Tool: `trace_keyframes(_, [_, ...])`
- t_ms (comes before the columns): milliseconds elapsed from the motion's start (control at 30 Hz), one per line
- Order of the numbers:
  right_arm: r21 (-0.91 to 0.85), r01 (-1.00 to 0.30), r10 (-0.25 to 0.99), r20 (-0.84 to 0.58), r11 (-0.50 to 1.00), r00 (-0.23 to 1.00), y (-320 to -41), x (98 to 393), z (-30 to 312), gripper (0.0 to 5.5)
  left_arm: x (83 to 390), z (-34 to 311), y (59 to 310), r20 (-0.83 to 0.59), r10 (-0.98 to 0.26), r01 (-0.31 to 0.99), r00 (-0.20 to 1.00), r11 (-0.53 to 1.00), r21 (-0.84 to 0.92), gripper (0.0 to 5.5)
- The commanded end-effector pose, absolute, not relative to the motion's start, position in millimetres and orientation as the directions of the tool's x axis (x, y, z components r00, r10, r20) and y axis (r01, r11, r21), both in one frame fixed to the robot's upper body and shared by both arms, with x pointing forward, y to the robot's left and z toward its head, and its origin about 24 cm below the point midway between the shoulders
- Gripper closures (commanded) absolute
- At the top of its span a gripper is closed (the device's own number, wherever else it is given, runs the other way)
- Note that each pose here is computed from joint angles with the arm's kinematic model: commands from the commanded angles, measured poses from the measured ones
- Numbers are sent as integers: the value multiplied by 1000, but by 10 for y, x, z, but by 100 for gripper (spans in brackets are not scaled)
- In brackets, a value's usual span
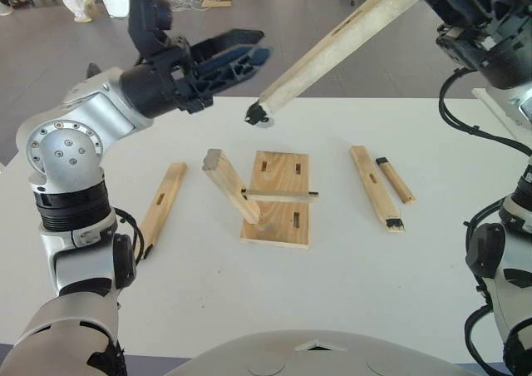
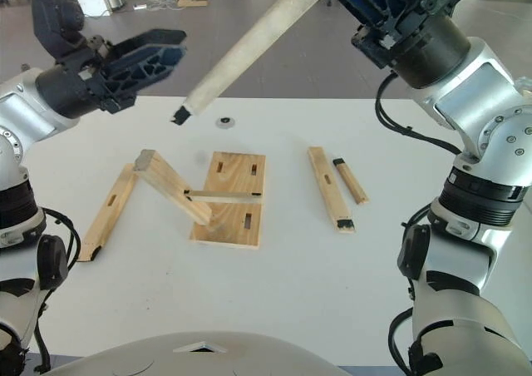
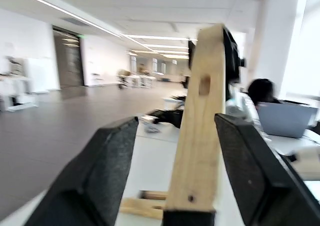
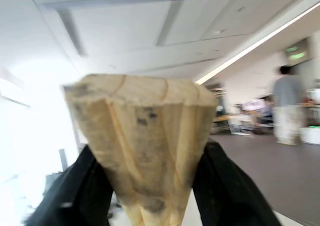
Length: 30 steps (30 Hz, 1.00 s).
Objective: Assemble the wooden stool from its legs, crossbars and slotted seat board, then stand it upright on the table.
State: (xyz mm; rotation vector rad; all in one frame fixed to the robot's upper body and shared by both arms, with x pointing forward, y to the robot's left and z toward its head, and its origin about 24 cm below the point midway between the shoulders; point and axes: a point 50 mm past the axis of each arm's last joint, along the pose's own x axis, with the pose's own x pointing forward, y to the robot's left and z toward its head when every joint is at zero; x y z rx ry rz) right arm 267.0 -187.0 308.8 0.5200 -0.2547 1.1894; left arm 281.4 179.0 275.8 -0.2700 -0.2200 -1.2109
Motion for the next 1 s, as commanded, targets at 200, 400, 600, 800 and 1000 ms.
trace_keyframes(200, [57,-844,843,45,533,536,-2010,2589,2150,341,2902,2009,2480,193,-679,706,709,681,-197,269])
trace_keyframes(400, [66,-907,904,85,415,420,-2100,2368,1848,341,2763,1657,2458,153,-621,637,769,727,-255,269])
trace_keyframes(600, [51,-941,924,174,336,339,-2104,2255,1836,341,2717,1579,2409,138,-615,627,776,732,-266,269])
trace_keyframes(800, [68,-945,939,105,321,326,-2077,2198,1595,341,2748,1596,2409,135,-624,635,770,727,-262,269])
trace_keyframes(1000, [55,-957,947,141,284,289,-1973,2220,1587,341,2751,1591,2390,125,-639,646,759,717,-260,269])
